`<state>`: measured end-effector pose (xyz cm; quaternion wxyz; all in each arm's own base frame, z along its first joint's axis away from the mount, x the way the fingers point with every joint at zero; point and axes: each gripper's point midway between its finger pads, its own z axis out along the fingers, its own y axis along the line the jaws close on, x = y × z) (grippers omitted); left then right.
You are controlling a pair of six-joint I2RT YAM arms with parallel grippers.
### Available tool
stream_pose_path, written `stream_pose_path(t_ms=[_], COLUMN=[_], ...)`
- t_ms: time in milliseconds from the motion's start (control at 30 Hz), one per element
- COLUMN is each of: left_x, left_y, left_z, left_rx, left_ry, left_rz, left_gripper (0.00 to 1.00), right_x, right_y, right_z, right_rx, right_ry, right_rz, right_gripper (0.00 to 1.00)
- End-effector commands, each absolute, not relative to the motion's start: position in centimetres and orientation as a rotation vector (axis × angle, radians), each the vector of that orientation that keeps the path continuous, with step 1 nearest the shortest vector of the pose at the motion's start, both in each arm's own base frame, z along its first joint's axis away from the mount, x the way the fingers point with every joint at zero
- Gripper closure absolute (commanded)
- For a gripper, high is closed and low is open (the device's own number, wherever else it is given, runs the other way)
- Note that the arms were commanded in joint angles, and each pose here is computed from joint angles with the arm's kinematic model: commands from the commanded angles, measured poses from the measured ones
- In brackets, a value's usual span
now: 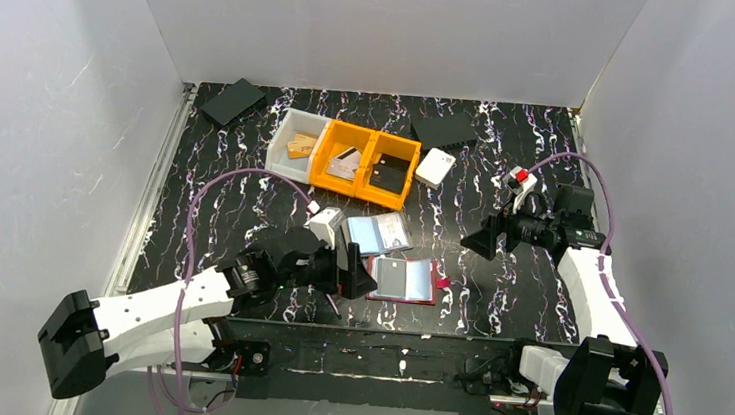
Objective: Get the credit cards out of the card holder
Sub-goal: Remove the credit card from the card holder.
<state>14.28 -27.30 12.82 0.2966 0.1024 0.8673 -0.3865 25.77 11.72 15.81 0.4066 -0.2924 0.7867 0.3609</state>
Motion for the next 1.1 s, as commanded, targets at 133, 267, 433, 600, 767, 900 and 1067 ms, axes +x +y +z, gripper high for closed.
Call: stream_pose_path(t_ms=[133, 267, 433, 600, 767, 900, 1067], left_x=[15.6, 15.9, 16.1, 16.3, 16.4, 16.5, 16.4], left_y=[-29.7, -30.1, -30.2, -30.2, -30.7, -30.7, -30.5], left_z=[14.3, 13.8, 13.7, 14.2, 14.3, 14.1, 13.7], left_rx=[0.273, 0.272, 0.216, 0.222, 0.224, 0.217, 0.195], left_ry=[2.266, 2.282, 2.288, 2.264, 2.27, 2.273, 2.287], left_rz=[-1.068, -1.058, -1.07, -1.072, -1.083, -1.079, -1.076], left_gripper=[0.02, 0.02, 0.02, 0.02, 0.02, 0.02, 0.02], right_x=[25.5, 25.6, 25.5, 25.7, 25.8, 25.8, 25.8], right_y=[11.6, 11.3, 11.3, 11.2, 11.1, 11.1, 11.2], right_z=[16.2, 15.9, 16.0, 15.5, 15.3, 15.1, 15.0], right_rx=[-0.779, -0.748, -0.751, -0.746, -0.747, -0.749, -0.751], right_ry=[1.943, 1.975, 1.972, 1.997, 2.002, 2.006, 2.011], right_rz=[0.873, 0.859, 0.861, 0.863, 0.858, 0.859, 0.876], right_gripper=[0.02, 0.02, 0.02, 0.02, 0.02, 0.02, 0.02])
